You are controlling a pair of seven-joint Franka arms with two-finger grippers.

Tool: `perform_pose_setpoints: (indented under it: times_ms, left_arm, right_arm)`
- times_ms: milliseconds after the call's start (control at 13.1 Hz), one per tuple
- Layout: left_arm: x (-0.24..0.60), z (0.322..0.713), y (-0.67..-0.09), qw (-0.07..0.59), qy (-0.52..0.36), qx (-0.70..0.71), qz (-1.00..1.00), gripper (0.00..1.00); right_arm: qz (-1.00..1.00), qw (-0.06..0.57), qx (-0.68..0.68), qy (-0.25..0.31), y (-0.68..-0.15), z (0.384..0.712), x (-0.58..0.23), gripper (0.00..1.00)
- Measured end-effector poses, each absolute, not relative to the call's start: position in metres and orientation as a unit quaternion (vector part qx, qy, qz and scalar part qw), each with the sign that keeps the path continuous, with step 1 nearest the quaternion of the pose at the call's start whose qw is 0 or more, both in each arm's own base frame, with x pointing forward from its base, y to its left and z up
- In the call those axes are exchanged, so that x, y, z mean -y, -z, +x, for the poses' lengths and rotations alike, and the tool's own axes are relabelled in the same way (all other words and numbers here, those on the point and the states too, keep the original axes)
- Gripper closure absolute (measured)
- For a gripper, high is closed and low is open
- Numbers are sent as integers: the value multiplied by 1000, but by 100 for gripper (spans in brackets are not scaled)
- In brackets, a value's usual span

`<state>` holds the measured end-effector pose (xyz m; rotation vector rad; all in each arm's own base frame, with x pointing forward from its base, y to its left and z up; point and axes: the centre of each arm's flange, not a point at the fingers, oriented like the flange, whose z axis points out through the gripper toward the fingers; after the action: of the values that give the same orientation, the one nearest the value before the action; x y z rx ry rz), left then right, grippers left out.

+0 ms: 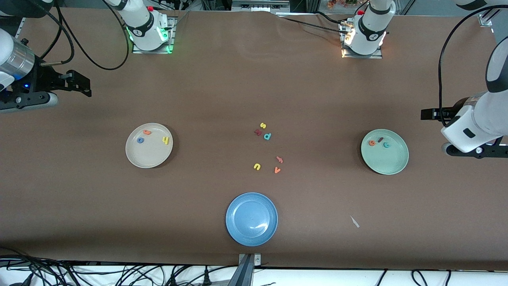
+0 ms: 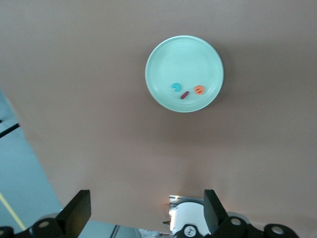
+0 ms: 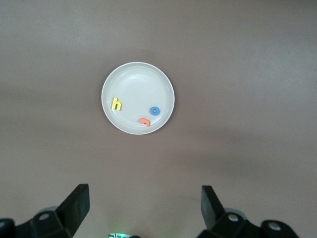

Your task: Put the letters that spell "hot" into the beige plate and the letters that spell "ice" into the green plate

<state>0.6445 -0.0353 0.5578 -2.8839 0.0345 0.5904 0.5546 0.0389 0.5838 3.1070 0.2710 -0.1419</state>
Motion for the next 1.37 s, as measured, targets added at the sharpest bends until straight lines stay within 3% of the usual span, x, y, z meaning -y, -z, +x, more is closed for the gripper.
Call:
perform_pose_setpoints:
  times_ms: [382,840,1145,1374]
  left_arm:
    - [17,656,-577,3,-147,34,-989,1]
    - [33,642,-571,-2,-45,26,-999,3]
    - [36,617,-566,-1,-34,6,-999,6]
    - [34,615,-568,-2,-31,-18,-999,0]
  right_arm:
    - [996,14,-81,42,-584,556,-32,0]
    - [996,17,-81,20,-605,559,-31,0]
    - [996,18,-81,23,-603,560,-31,0]
    - [996,18,-81,24,-601,561,-32,0]
